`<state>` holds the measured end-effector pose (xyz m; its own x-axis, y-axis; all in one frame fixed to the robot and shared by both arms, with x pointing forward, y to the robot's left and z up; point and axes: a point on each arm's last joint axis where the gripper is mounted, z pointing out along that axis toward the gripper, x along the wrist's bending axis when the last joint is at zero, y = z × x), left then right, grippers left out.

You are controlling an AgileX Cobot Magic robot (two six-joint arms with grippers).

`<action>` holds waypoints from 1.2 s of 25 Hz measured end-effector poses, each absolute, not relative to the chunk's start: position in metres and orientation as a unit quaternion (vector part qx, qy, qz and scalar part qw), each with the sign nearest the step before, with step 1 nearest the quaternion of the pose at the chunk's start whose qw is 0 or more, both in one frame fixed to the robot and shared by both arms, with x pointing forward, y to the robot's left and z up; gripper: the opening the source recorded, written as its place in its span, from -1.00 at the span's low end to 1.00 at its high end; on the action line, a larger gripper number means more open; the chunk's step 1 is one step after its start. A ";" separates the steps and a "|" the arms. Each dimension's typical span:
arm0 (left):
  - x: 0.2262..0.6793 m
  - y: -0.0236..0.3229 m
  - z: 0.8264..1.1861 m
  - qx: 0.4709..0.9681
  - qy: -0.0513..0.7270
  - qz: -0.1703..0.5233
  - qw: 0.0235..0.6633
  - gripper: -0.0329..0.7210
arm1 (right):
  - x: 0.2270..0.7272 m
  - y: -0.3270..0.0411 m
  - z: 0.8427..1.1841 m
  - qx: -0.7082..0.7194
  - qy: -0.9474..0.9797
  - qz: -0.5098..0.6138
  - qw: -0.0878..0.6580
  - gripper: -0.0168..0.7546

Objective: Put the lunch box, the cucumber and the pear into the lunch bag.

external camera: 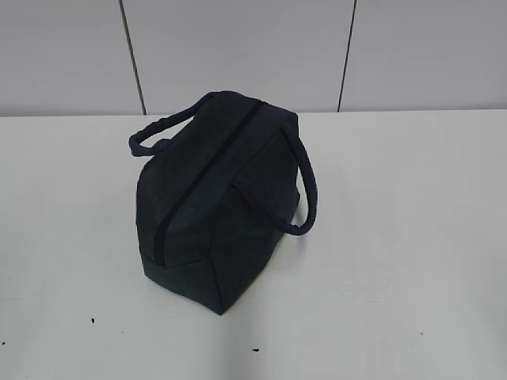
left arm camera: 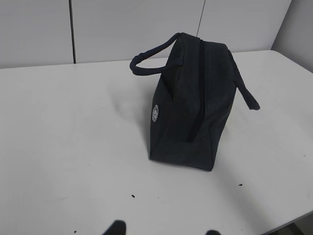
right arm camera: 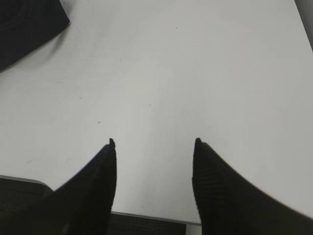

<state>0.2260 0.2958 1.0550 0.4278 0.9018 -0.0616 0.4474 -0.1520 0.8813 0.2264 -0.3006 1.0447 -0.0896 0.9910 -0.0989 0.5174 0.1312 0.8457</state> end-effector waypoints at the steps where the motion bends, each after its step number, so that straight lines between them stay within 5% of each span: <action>1: 0.226 0.296 1.055 0.716 0.471 0.253 0.449 -0.10 | 0.226 -0.301 1.045 0.571 0.661 0.329 0.360 0.07; 14: 0.224 0.296 1.055 0.710 0.474 0.259 0.451 -0.14 | 0.226 -0.301 1.045 0.571 0.660 0.330 0.360 0.07; 30: 0.226 0.291 1.055 0.612 0.595 0.337 0.397 -0.20 | 0.227 -0.300 1.045 0.575 0.656 0.327 0.363 0.07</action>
